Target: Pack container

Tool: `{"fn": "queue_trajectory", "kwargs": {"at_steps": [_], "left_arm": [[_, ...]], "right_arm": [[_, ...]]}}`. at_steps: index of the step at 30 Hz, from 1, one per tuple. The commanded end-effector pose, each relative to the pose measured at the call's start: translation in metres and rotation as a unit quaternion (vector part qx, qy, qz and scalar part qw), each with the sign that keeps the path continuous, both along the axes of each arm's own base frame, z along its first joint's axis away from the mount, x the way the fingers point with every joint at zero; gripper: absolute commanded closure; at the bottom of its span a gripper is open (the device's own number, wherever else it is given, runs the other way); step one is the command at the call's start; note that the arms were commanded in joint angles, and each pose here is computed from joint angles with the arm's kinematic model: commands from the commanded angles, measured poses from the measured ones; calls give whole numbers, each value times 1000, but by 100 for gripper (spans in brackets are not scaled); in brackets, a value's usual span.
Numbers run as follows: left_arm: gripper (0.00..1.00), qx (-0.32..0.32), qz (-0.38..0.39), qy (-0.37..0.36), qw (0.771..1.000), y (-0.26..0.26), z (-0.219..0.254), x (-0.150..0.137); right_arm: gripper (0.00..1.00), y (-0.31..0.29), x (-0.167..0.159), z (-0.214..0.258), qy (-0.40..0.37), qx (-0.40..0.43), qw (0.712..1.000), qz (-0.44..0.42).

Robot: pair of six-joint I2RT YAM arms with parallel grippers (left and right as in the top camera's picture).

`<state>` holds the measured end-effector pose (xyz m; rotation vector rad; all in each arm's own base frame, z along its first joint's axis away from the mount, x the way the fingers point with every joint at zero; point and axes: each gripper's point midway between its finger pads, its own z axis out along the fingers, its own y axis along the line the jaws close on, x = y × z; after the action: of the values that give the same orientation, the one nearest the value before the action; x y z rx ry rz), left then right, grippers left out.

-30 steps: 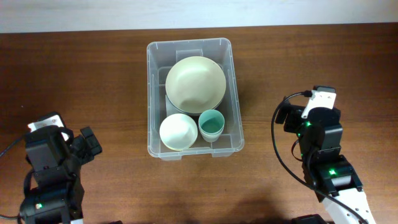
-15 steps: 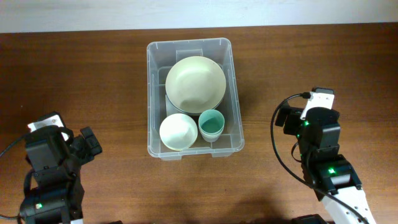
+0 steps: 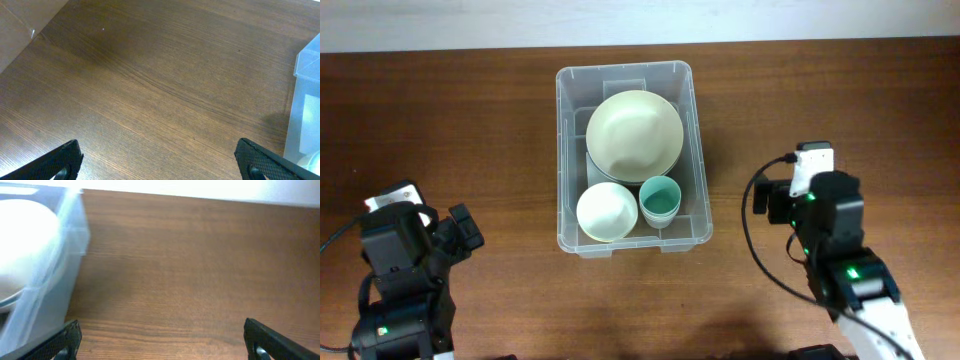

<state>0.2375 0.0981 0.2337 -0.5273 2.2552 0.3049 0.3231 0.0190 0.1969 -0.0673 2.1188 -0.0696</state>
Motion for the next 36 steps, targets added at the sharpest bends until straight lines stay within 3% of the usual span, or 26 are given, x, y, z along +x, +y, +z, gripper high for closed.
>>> {"fn": "queue_trajectory", "kwargs": {"at_steps": [1, 9, 17, 36], "left_arm": [[0, 3, 10, 0, 1000, 4, 0, -1], [0, 3, 10, 0, 1000, 4, 0, -1], [0, 3, 10, 1, 1000, 4, 0, -1], [0, 3, 10, 2, 1000, 4, -1, -2]], "right_arm": [[1, -4, -24, 42, -66, -16, 997, 28], [1, -21, -82, 56, -117, -15, 993, 5], [1, -18, -105, 32, -164, -6, 986, 16], [1, -17, -79, 7, -323, -8, 946, 11]]}}
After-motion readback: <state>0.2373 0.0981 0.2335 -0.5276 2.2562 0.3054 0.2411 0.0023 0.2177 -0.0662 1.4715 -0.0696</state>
